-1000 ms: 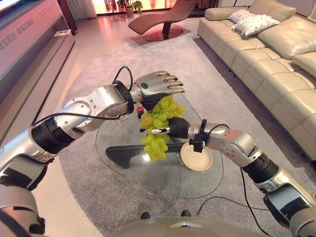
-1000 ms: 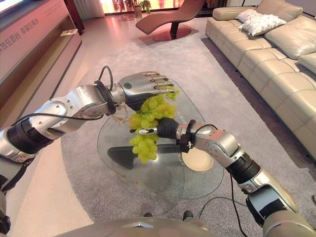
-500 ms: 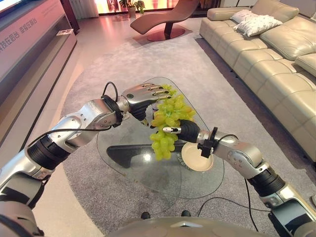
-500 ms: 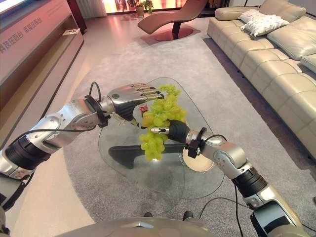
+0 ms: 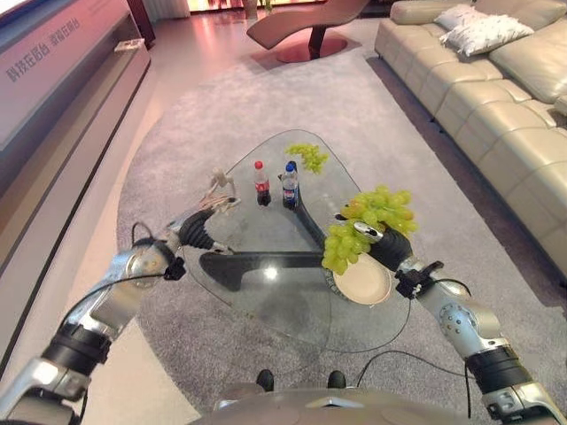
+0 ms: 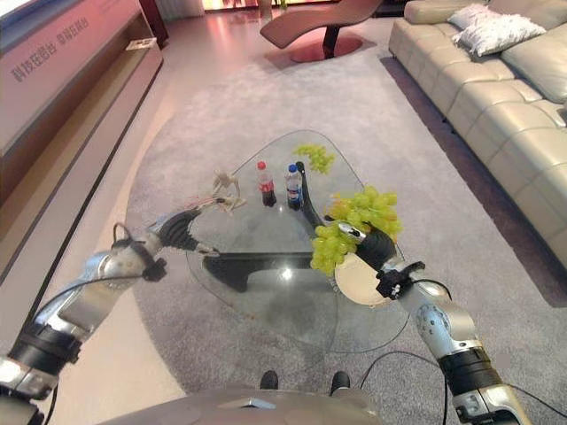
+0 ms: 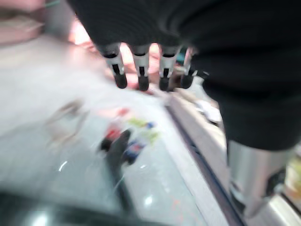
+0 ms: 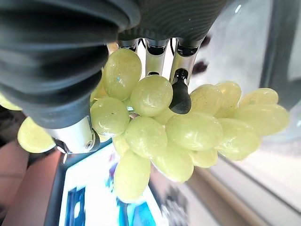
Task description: Pick up fruits into the plate
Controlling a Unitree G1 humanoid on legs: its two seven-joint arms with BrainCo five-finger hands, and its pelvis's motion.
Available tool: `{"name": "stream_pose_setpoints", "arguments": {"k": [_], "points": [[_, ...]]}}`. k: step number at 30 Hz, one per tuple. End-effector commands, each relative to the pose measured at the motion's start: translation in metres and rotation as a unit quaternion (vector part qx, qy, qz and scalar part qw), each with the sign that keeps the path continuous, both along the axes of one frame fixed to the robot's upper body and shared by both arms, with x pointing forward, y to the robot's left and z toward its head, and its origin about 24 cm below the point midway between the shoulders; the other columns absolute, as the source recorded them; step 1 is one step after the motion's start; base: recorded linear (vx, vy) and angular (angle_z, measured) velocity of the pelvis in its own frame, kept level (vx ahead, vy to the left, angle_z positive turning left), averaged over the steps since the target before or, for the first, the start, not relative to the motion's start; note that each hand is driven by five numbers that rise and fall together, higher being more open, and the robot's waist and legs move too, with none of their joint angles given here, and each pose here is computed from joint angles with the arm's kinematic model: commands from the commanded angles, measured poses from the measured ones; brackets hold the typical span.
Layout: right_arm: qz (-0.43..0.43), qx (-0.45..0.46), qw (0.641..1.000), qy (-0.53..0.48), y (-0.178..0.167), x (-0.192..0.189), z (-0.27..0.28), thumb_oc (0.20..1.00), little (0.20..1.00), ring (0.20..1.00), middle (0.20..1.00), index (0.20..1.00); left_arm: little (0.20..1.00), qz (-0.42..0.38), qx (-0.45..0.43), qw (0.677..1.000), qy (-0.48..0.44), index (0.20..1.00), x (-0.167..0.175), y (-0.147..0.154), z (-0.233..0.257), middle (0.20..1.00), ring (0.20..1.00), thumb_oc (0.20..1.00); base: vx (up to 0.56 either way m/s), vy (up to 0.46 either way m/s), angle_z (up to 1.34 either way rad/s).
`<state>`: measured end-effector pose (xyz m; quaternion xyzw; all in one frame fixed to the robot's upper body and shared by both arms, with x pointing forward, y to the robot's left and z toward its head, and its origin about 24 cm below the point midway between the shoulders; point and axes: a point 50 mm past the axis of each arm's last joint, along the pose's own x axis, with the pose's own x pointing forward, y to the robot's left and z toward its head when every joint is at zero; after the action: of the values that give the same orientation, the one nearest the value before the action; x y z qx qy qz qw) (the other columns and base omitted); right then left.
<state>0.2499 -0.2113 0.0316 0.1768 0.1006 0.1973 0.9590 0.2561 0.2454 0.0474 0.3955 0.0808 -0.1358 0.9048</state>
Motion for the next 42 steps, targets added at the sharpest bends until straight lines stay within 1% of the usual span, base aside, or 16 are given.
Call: {"name": "stream_pose_setpoints", "arguments": {"k": [1, 3, 4, 7, 9, 12, 13, 16, 21, 25, 28, 35, 42], "points": [[-0.052, -0.002, 0.989, -0.141, -0.008, 0.020, 0.046, 0.200, 0.200, 0.200, 0.200, 0.200, 1.000, 0.080, -0.098, 0.991, -0.038, 1.000, 0.009, 0.019, 0.009, 1.000, 1.000, 1.000, -0.11, -0.012, 0.01], [-0.087, -0.028, 0.984, -0.151, -0.020, 0.024, 0.048, 0.200, 0.200, 0.200, 0.200, 0.200, 1.000, 0.127, -0.151, 0.980, -0.015, 1.000, 0.002, 0.025, -0.013, 1.000, 1.000, 1.000, -0.17, -0.015, 0.01], [-0.107, -0.046, 0.980, -0.159, -0.026, 0.028, 0.051, 0.200, 0.200, 0.200, 0.200, 0.200, 1.000, 0.159, -0.191, 0.969, -0.002, 1.000, -0.001, 0.026, -0.026, 1.000, 1.000, 1.000, -0.21, -0.018, 0.01], [-0.147, -0.082, 0.970, -0.173, -0.044, 0.038, 0.060, 0.200, 0.200, 0.200, 0.200, 0.200, 1.000, 0.206, -0.255, 0.944, 0.039, 1.000, -0.010, 0.024, -0.057, 1.000, 1.000, 1.000, -0.18, -0.036, -0.01], [-0.165, -0.108, 0.964, -0.181, -0.048, 0.046, 0.066, 0.200, 0.200, 0.200, 0.200, 0.200, 1.000, 0.235, -0.279, 0.929, 0.062, 1.000, -0.014, 0.023, -0.072, 1.000, 1.000, 1.000, -0.17, -0.058, 0.01], [-0.182, -0.140, 0.955, -0.187, -0.048, 0.061, 0.078, 0.200, 0.200, 0.200, 0.200, 0.200, 1.000, 0.281, -0.318, 0.898, 0.116, 1.000, -0.020, 0.022, -0.099, 1.000, 1.000, 1.000, -0.15, -0.077, -0.01], [-0.183, -0.144, 0.954, -0.189, -0.049, 0.065, 0.081, 0.200, 0.200, 0.200, 0.200, 0.200, 1.000, 0.286, -0.316, 0.895, 0.129, 1.000, -0.021, 0.020, -0.104, 1.000, 1.000, 1.000, -0.11, -0.066, -0.03], [-0.188, -0.161, 0.952, -0.182, -0.054, 0.074, 0.087, 0.200, 0.200, 0.200, 0.200, 0.200, 1.000, 0.298, -0.298, 0.892, 0.167, 1.000, -0.027, 0.018, -0.118, 1.000, 1.000, 1.000, -0.09, -0.076, -0.04], [-0.209, -0.217, 0.937, -0.179, -0.065, 0.091, 0.107, 0.200, 0.200, 0.200, 0.200, 0.200, 1.000, 0.288, -0.247, 0.899, 0.220, 1.000, -0.036, 0.008, -0.135, 1.000, 1.000, 1.000, -0.05, -0.065, -0.08], [-0.216, -0.264, 0.923, -0.178, -0.072, 0.102, 0.127, 0.200, 0.200, 0.200, 0.200, 0.200, 1.000, 0.273, -0.252, 0.903, 0.217, 1.000, -0.034, 0.000, -0.135, 1.000, 1.000, 1.000, -0.05, 0.019, -0.09], [-0.224, -0.287, 0.916, -0.169, -0.070, 0.108, 0.131, 0.200, 0.200, 0.200, 0.200, 0.200, 1.000, 0.260, -0.257, 0.908, 0.204, 1.000, -0.027, -0.008, -0.130, 1.000, 1.000, 1.000, -0.03, -0.002, -0.04], [-0.248, -0.316, 0.903, -0.149, -0.071, 0.121, 0.146, 0.200, 0.200, 0.200, 0.200, 0.200, 1.000, 0.232, -0.264, 0.919, 0.179, 1.000, -0.008, -0.018, -0.113, 1.000, 1.000, 1.000, -0.02, -0.013, 0.14], [-0.260, -0.361, 0.887, -0.122, -0.070, 0.128, 0.151, 0.200, 0.200, 0.200, 0.200, 0.200, 1.000, 0.223, -0.266, 0.921, 0.175, 1.000, -0.006, -0.023, -0.110, 1.000, 1.000, 1.000, 0.00, 0.014, 0.06]]}}
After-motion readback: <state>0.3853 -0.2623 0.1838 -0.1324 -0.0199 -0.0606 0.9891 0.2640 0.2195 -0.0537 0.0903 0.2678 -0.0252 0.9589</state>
